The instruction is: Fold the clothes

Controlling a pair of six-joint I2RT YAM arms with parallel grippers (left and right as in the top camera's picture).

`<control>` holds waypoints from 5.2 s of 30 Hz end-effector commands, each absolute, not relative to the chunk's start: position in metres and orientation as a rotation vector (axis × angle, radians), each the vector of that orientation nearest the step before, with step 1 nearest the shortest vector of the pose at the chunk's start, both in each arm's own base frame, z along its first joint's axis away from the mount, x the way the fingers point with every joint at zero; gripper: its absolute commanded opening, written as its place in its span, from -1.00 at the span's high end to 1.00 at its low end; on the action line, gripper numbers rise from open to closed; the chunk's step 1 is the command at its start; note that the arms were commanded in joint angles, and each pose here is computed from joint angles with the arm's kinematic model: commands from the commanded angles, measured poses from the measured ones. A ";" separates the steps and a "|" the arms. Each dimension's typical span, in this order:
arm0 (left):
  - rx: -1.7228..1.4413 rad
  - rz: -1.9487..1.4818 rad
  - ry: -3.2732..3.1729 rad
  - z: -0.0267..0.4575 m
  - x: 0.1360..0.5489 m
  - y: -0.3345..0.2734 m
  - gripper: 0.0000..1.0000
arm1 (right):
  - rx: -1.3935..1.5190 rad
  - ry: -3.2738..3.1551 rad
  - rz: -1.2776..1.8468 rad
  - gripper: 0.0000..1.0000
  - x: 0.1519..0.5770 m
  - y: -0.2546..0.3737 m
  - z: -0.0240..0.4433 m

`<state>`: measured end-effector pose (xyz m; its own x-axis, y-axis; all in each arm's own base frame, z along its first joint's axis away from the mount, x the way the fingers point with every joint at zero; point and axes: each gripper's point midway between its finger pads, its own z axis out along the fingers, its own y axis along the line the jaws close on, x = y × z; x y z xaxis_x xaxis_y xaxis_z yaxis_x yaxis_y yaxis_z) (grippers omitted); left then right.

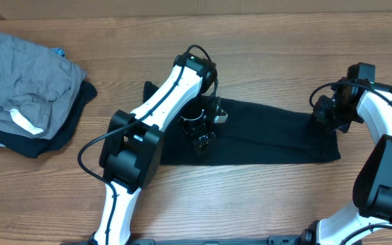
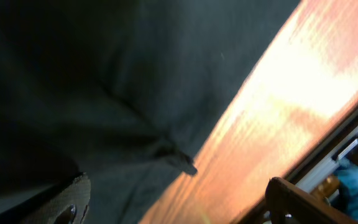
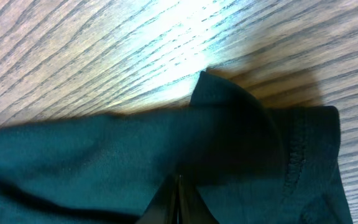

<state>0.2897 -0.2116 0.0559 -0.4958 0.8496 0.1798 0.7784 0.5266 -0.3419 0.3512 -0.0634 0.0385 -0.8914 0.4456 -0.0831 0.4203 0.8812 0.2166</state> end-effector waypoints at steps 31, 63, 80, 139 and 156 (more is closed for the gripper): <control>-0.647 0.423 -3.178 0.018 0.422 -0.224 0.43 | 0.920 2.937 0.043 0.43 0.330 -0.086 0.053; -0.603 0.412 -3.188 -0.009 0.415 -0.219 0.48 | 0.649 2.759 -0.139 0.92 0.367 -0.131 0.033; -0.602 0.405 -3.193 -0.009 0.416 -0.218 0.50 | 0.946 2.588 -0.328 0.12 0.371 -0.173 0.106; -0.599 0.393 -3.185 -0.009 0.414 -0.216 0.28 | 1.373 2.919 0.245 0.92 0.247 -0.088 0.010; -0.599 0.393 -3.185 -0.009 0.414 -0.216 0.28 | 1.180 2.815 -0.025 0.92 0.270 -0.130 0.078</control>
